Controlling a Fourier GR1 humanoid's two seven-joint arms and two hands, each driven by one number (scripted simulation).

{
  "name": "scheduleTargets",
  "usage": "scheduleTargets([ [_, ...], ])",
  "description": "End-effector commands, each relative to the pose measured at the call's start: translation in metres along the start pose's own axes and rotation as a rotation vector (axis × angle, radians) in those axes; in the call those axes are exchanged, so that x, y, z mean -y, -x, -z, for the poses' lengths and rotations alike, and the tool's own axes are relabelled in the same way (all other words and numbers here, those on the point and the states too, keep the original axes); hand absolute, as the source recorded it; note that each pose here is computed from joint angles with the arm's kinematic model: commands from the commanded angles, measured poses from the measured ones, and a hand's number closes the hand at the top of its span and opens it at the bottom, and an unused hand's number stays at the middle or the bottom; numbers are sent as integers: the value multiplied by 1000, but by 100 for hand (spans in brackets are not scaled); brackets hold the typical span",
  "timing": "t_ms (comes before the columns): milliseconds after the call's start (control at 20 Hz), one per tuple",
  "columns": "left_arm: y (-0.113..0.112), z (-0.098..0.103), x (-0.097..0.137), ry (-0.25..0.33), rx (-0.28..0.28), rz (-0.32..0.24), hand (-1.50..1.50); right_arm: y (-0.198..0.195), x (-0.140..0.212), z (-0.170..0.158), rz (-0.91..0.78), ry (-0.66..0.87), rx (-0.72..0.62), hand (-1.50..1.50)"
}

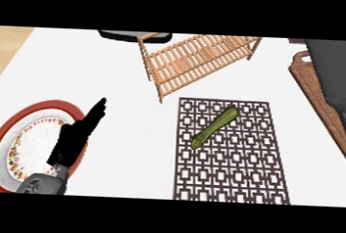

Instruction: Pick the cupcake from the placemat and place it in the tiered shelf

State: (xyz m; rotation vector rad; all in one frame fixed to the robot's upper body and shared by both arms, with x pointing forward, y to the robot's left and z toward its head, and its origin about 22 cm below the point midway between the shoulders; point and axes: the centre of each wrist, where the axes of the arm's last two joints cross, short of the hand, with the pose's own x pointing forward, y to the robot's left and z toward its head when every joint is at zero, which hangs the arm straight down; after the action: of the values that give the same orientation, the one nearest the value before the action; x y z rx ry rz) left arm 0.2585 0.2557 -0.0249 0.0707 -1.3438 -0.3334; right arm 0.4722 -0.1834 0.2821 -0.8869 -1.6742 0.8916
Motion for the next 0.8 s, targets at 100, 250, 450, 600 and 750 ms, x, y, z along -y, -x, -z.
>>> scheduleTargets([
  [100, 10, -1, 9, 20, -5, 11, 0, -18, -37, 8, -31, -77, 25, 150],
  [250, -9, 2, 5, 25, 16, 28, 0, -3, -50, 6, -35, -115, -6, 150],
  [450, -2, 4, 0, 10, 4, 5, 0, -15, -63, 7, 208, -210, -15, 150],
  [600, -14, 9, 6, 34, 35, 7, 0, -9, -83, 3, 565, -296, -139, -150],
  [750, -12, 8, 7, 30, 33, 20, 0, -9, -90, 2, 735, -304, -145, -150],
])
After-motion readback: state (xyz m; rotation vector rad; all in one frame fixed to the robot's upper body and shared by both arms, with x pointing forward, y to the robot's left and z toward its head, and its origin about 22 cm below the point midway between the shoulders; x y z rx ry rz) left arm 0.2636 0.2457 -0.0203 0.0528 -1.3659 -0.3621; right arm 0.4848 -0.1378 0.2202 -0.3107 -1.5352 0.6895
